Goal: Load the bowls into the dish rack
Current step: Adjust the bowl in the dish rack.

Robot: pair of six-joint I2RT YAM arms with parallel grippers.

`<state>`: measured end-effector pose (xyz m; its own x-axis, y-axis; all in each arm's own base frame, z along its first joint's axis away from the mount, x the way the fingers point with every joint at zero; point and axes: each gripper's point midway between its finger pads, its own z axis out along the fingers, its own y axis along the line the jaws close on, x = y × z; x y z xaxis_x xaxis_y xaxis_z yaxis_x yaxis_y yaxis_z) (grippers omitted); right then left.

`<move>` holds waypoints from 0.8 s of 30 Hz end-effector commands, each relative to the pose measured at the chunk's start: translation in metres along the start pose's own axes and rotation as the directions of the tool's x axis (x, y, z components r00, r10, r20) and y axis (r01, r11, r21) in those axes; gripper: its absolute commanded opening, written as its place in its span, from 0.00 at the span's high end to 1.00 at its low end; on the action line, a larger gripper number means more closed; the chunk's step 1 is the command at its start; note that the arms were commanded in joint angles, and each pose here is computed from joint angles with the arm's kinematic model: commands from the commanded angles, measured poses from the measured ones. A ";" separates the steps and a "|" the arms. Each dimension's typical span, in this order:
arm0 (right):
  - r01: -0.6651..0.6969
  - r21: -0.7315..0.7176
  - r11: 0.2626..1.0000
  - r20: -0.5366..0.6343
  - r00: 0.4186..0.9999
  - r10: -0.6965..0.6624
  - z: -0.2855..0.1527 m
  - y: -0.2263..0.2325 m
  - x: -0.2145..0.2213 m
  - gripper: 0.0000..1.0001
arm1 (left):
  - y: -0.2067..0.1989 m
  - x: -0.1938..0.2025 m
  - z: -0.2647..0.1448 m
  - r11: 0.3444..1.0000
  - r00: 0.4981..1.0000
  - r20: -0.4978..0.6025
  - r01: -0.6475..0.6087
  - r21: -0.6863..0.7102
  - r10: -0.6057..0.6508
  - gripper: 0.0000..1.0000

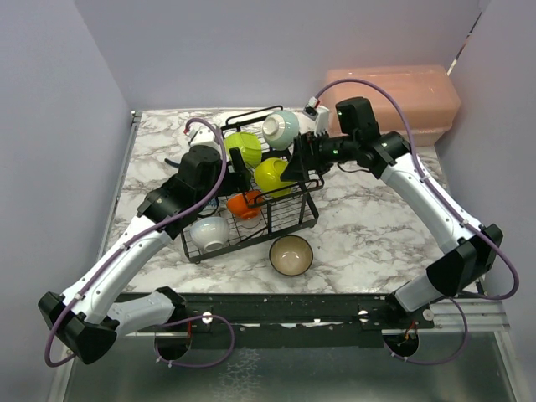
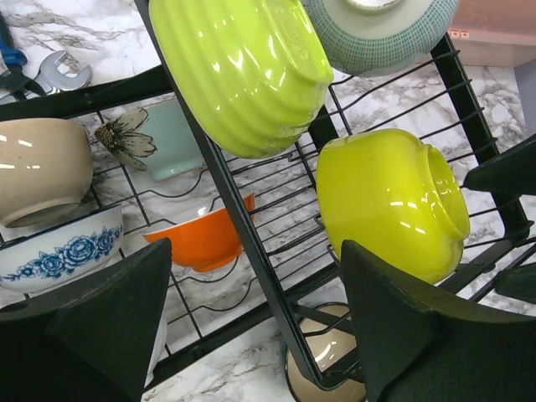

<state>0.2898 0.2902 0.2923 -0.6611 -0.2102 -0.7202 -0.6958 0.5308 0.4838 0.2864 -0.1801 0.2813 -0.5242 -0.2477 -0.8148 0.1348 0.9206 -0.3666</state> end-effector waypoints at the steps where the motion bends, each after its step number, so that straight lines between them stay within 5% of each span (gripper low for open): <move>1: -0.047 0.002 0.999 -0.077 0.996 0.048 0.014 -0.008 0.022 0.06 | -0.006 -0.002 -0.004 0.998 0.999 0.017 0.045 0.037 -0.046 0.18; 24: 0.125 -0.071 0.990 0.038 0.992 -0.123 0.045 -0.015 0.004 0.10 | -0.018 0.005 0.004 0.988 0.994 0.011 0.109 0.107 -0.111 0.38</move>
<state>0.2943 0.3106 0.2693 -0.6302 -0.2179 -0.7452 -0.7419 0.4522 0.4951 0.2865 -0.1974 0.2846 -0.5204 -0.3471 -0.7802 0.1575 0.8590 -0.4871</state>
